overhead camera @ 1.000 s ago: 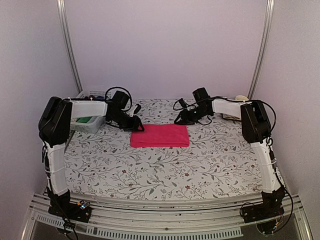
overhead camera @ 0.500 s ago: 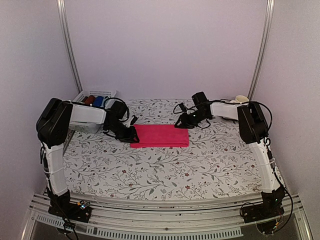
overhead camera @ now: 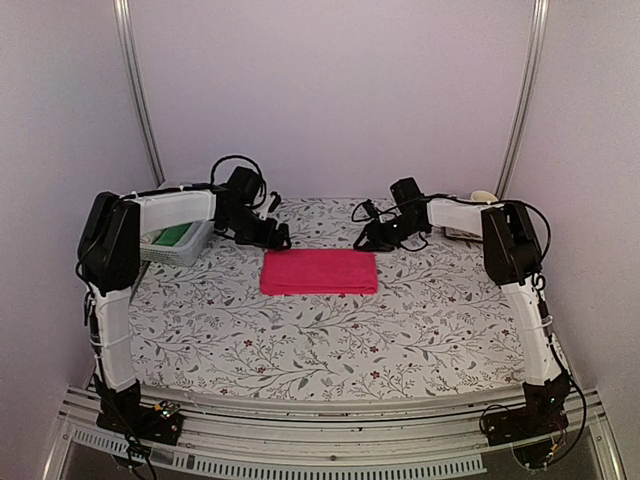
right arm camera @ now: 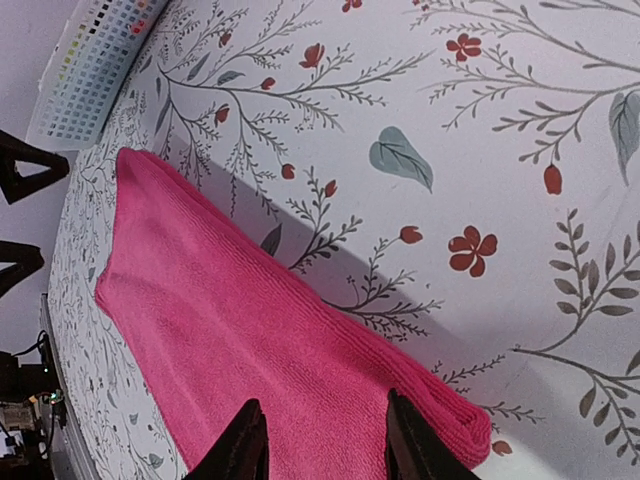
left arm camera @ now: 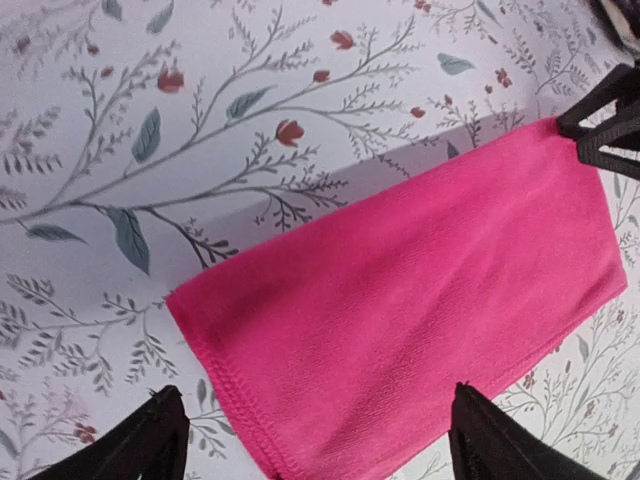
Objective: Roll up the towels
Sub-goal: Smooth out the towel at the center of the board, then rotate the towel at the center of the board, then roll the towel at the center of the board.
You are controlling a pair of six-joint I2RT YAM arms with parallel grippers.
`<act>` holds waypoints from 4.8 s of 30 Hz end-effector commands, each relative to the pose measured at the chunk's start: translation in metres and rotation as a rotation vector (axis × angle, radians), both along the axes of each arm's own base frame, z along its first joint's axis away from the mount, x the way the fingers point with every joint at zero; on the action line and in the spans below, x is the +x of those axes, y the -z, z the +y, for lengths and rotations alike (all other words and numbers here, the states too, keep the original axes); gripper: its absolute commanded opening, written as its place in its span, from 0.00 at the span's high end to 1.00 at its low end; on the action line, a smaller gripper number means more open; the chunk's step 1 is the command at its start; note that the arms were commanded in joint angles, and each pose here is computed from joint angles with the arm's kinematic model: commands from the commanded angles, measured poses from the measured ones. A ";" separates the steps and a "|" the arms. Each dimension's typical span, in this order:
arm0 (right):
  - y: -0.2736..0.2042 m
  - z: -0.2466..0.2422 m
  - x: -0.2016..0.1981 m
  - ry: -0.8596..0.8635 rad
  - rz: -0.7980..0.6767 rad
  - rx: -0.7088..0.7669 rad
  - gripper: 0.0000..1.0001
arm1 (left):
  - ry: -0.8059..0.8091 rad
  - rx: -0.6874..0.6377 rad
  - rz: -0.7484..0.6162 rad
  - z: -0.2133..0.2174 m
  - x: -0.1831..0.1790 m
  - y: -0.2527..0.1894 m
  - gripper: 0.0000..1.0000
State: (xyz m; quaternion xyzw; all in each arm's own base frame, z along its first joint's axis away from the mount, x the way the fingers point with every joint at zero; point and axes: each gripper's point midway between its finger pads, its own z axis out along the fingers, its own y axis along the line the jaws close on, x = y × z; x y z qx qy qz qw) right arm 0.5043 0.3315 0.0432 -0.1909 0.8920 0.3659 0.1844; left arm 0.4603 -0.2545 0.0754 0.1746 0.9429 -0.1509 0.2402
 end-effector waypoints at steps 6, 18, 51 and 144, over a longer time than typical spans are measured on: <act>-0.069 -0.011 0.035 0.022 -0.211 0.012 0.52 | 0.133 -0.068 0.019 -0.040 -0.074 -0.051 0.03; -0.020 0.000 0.047 0.000 -0.169 0.054 0.49 | 0.234 -0.197 0.275 -0.072 -0.140 0.004 0.03; -0.034 0.000 -0.095 -0.204 -0.038 0.072 0.51 | 0.085 -0.073 0.109 -0.022 0.010 0.098 0.03; -0.100 -0.028 -0.137 -0.408 -1.061 -0.453 0.02 | 1.305 0.493 -0.839 -0.090 -0.107 0.071 0.58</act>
